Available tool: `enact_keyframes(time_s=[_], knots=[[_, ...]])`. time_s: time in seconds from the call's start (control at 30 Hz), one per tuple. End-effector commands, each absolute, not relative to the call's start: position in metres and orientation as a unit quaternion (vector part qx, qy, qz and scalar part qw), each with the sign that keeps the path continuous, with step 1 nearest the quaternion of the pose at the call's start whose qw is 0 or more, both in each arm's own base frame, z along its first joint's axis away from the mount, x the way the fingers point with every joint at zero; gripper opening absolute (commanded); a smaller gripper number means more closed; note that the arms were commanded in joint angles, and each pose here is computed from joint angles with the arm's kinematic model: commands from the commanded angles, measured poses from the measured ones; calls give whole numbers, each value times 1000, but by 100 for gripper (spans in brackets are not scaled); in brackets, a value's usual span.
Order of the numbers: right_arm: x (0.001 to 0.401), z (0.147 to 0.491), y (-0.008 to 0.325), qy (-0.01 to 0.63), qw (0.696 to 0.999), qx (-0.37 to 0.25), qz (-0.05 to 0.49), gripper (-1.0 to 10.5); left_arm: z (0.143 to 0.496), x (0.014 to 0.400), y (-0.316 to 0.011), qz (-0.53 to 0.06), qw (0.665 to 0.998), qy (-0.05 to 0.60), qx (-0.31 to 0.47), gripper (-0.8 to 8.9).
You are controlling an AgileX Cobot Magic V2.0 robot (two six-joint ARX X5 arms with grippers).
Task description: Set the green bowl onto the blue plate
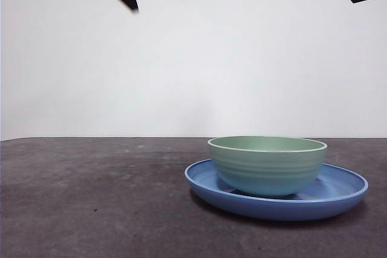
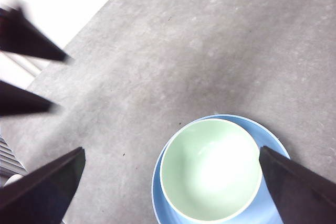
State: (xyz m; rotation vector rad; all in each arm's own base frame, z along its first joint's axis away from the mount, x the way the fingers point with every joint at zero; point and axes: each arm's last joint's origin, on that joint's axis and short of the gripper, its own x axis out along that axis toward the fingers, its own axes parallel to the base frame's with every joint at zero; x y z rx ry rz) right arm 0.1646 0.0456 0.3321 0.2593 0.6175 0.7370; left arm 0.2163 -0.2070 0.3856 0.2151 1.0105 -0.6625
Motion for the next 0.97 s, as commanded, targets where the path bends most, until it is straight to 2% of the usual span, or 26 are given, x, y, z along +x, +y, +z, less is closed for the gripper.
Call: enact_keyframes(time_s=[0.03, 0.2, 0.47, 0.63, 0.8, 0.97], knots=[[166, 337, 46, 293, 879, 127, 355, 675, 397, 196, -193, -335, 825, 439, 120, 634], [165, 335, 46, 303, 876, 129, 353, 676, 383, 155, -152, -349, 849, 385, 99, 633], [164, 334, 46, 310, 874, 131, 352, 675, 338, 102, -100, -360, 878, 310, 52, 632], [164, 334, 46, 311, 873, 131, 351, 676, 331, 81, -80, -376, 883, 278, 32, 629], [164, 334, 46, 311, 873, 131, 351, 676, 338, 67, -71, -418, 873, 252, 3, 629], [163, 333, 46, 318, 871, 133, 350, 675, 339, 63, -67, -420, 874, 243, 0, 629]])
